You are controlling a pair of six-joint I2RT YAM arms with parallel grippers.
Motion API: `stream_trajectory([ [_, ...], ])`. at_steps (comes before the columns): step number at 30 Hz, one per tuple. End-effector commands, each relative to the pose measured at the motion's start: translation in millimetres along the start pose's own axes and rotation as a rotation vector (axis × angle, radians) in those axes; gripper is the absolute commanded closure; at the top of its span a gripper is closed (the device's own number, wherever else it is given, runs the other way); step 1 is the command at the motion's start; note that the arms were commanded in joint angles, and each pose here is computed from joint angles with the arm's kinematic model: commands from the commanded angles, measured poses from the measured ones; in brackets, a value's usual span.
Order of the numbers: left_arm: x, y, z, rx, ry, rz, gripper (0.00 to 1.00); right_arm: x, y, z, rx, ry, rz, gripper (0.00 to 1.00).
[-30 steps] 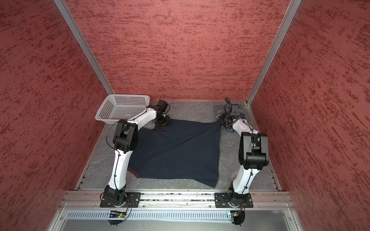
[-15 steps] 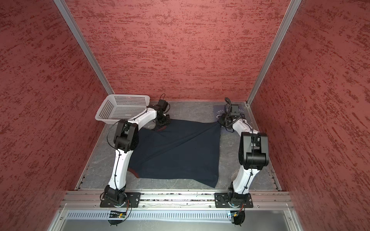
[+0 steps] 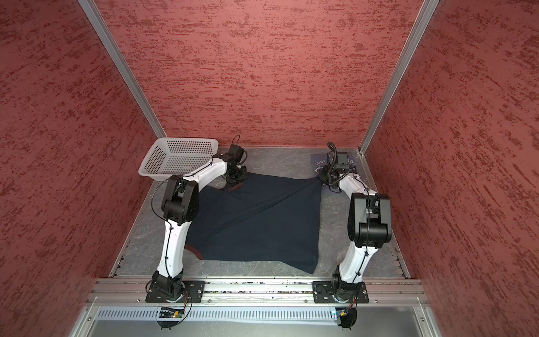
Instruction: Fold and stack the tank tops
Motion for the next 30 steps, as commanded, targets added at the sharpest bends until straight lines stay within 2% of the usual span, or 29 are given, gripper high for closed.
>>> stream_trajectory([
  [1, -14.0, -7.3, -61.2, 0.009, -0.182, -0.003, 1.0, -9.2, 8.5, -27.7, -0.015, -0.078, -0.02, 1.0],
  [6, -2.5, -6.2, -131.1, 0.001, -0.318, 0.003, 1.0, -7.1, 21.4, -66.2, -0.079, -0.123, -0.058, 1.0],
  [11, 10.9, 5.0, -195.9, 0.002, -0.403, -0.021, 1.0, 0.7, 37.0, -112.6, -0.193, -0.155, -0.121, 1.0],
  [16, 26.6, 13.9, -262.4, 0.028, -0.446, -0.026, 1.0, 13.6, 60.6, -188.0, -0.393, -0.249, -0.207, 1.0],
  [21, 51.3, 21.0, -331.4, 0.071, -0.547, 0.009, 1.0, 29.2, 80.4, -271.8, -0.556, -0.365, -0.304, 1.0],
  [24, 72.7, 27.6, -375.2, 0.131, -0.658, 0.028, 1.0, 42.3, 90.6, -320.9, -0.664, -0.416, -0.361, 1.0],
  [30, 124.9, 46.2, -459.9, 0.343, -0.887, 0.07, 1.0, 72.5, 100.3, -411.6, -0.823, -0.53, -0.467, 1.0],
])
Point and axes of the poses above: each gripper's point midway between its finger pads, its own z axis out along the fingers, its own y axis along the line the jaws close on, x = y × z, the point moved 9 cm from there along -z, back along the fingers, and after that the axes turned 6 degrees about z, right-handed, at the moved point
